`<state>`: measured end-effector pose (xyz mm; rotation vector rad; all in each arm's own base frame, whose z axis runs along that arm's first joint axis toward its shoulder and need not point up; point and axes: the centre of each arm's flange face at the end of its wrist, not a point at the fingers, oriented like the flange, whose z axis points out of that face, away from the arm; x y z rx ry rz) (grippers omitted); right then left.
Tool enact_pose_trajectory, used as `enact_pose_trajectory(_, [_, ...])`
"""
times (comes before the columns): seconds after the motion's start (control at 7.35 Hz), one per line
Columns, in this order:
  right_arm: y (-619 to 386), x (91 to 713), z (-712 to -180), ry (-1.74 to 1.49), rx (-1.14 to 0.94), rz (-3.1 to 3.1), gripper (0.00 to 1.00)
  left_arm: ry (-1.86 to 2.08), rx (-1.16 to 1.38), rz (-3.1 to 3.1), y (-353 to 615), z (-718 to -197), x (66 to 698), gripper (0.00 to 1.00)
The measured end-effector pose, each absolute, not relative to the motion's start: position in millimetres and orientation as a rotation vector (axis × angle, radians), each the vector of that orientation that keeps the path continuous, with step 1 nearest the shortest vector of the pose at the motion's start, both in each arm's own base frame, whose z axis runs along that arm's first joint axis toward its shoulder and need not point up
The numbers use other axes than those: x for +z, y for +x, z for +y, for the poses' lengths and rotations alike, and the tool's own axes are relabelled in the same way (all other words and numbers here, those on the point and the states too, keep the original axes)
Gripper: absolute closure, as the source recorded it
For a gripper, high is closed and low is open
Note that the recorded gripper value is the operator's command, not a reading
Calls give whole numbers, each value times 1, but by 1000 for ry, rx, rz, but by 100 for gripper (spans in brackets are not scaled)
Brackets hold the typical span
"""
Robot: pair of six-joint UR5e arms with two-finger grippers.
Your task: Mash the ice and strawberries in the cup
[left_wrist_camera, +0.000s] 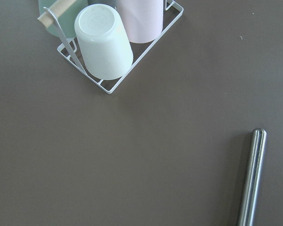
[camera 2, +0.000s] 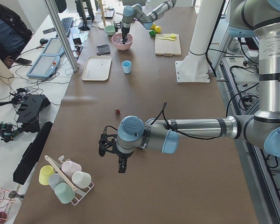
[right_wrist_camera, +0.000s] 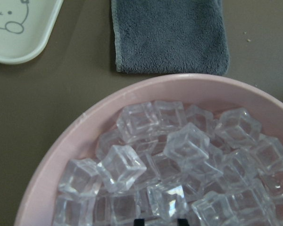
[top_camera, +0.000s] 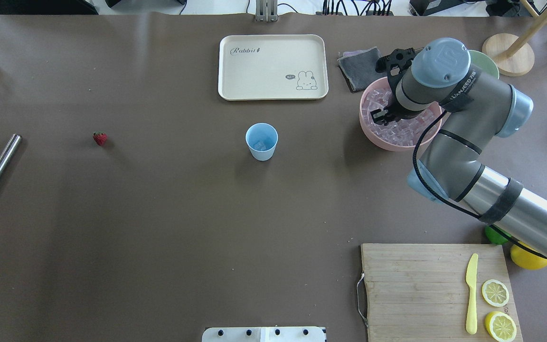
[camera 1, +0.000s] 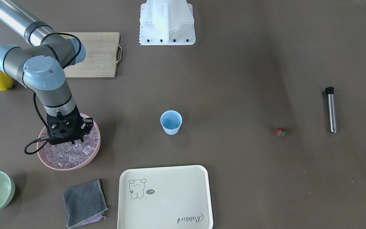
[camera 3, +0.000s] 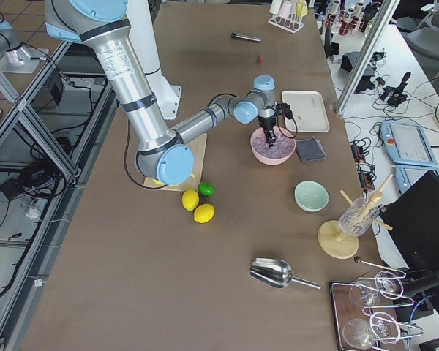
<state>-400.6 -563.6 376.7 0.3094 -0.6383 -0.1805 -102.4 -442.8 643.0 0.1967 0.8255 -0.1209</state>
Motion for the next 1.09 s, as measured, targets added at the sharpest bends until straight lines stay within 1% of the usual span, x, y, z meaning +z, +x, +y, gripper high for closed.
enact_pose_trajectory(0.27, [-398,380,-566,307,-181,-632,72,197,-121,826,-102,-443,643,2])
enact_pose_trajectory(0.54, [-398,377,-566,304,-182,-640,95,197,-121,826,-102,-443,643,2])
enact_pose_trajectory(0.82, [-387,371,-572,291,-172,-667,96,197,-120,826,-102,-443,643,2])
enact_pose_trajectory(0.95, [-376,363,-576,282,-166,-697,93,197,-121,826,-102,-443,643,2])
enact_pose_trajectory(1.09, [-367,356,-579,276,-162,-722,53,197,-121,826,-102,-443,643,2])
